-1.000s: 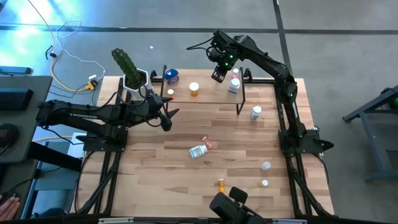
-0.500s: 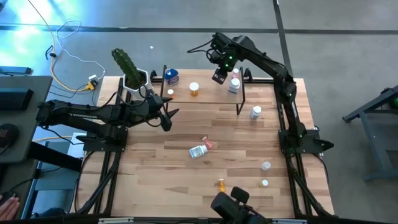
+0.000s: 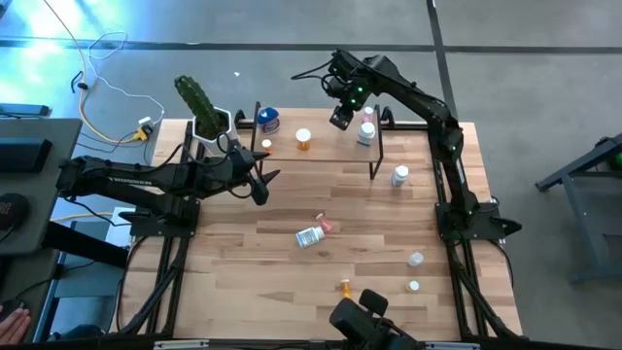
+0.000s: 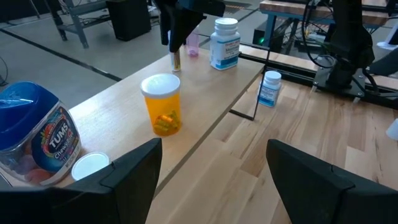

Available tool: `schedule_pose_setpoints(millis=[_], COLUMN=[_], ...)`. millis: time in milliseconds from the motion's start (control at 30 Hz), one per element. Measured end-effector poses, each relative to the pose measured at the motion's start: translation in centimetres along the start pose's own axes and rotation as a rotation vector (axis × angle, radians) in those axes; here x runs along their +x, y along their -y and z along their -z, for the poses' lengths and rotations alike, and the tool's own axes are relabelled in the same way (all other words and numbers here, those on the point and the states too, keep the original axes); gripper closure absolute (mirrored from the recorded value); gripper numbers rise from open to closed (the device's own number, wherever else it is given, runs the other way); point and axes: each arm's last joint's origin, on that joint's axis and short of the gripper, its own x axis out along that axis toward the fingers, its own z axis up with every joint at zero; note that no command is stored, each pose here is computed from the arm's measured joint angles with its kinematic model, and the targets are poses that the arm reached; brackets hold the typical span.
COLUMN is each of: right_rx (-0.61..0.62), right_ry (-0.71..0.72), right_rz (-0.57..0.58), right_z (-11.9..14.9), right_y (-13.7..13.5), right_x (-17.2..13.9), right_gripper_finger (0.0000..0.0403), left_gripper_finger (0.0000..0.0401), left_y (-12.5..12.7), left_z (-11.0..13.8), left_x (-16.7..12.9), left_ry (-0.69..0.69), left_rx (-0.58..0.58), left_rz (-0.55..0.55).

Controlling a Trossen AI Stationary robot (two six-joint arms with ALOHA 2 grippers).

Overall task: Pick and place medicine bottles onto shelf by color
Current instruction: Put the transparent pill bottle on the shelf

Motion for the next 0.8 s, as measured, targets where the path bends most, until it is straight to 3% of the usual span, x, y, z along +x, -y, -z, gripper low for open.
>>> schedule_pose_setpoints(millis=[233, 600, 800], right_rx=[0.012, 0.007, 0.064], right_ry=[0.041, 0.174, 0.220], right_rz=[0.015, 0.054, 0.041], right_z=[-0.1, 0.5, 1.0], right_y=[0.6, 0.2, -0.7], right_x=[-0.7, -5.3, -7.6], right_gripper_finger=[0.0244, 0.0244, 0.0244], left_gripper_finger=[0.0121, 0.0121, 0.0121], left_y=[0.0, 0.1, 0.2], left_z=[0.0, 0.0, 0.1], left_x=[0.0, 0.0, 0.0], left_ry=[0.000, -0.003, -0.014], left_rx=[0.000, 0.000, -0.021], left_rz=[0.000, 0.016, 0.070])
